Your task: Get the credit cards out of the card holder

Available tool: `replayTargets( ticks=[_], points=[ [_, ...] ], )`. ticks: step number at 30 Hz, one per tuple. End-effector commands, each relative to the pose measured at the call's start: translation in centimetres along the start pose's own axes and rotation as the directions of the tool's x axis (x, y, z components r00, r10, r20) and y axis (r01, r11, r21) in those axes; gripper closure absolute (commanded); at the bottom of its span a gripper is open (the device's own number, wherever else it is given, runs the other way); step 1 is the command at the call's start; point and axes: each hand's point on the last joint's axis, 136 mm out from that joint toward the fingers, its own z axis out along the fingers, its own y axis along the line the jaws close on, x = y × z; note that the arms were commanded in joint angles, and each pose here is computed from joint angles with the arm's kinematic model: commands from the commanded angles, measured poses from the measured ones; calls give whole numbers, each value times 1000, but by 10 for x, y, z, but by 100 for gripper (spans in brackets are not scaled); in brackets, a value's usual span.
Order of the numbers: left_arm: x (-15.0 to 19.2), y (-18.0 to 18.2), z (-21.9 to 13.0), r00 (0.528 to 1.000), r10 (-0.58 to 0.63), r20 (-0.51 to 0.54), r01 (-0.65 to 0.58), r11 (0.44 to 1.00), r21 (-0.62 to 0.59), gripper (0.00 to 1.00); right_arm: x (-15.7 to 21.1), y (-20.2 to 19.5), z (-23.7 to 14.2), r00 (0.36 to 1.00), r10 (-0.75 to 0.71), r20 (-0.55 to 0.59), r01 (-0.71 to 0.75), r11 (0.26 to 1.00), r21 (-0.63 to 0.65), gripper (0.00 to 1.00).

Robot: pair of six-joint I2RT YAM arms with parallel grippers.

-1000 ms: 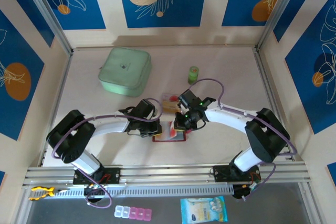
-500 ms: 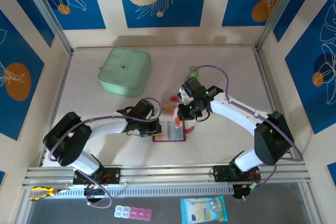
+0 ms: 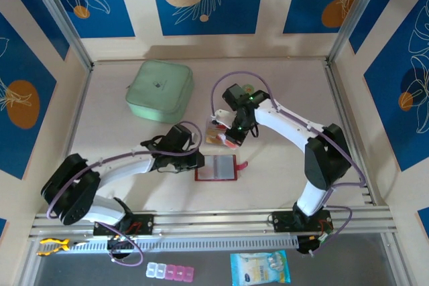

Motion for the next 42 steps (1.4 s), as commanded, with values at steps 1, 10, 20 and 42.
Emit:
replayTargets(
  ticks=[1, 10, 20, 42],
  points=[
    [1, 12, -9, 1000, 0, 21, 1, 999, -37, 85, -5, -15, -9, 983, -177, -51, 178, 984, 30, 100],
    [-4, 23, -24, 998, 0, 56, 4, 998, -67, 85, -48, -41, -18, 963, -270, -16, 270, 962, 42, 100],
    [-19, 24, -31, 996, -3, 90, 10, 997, -72, 85, -65, -60, -10, 951, -306, -36, 306, 952, 19, 100],
    [-27, 28, -26, 996, -32, 83, 37, 998, -57, 83, -54, -59, 9, 962, -266, -60, 264, 964, -34, 84]
  ],
)
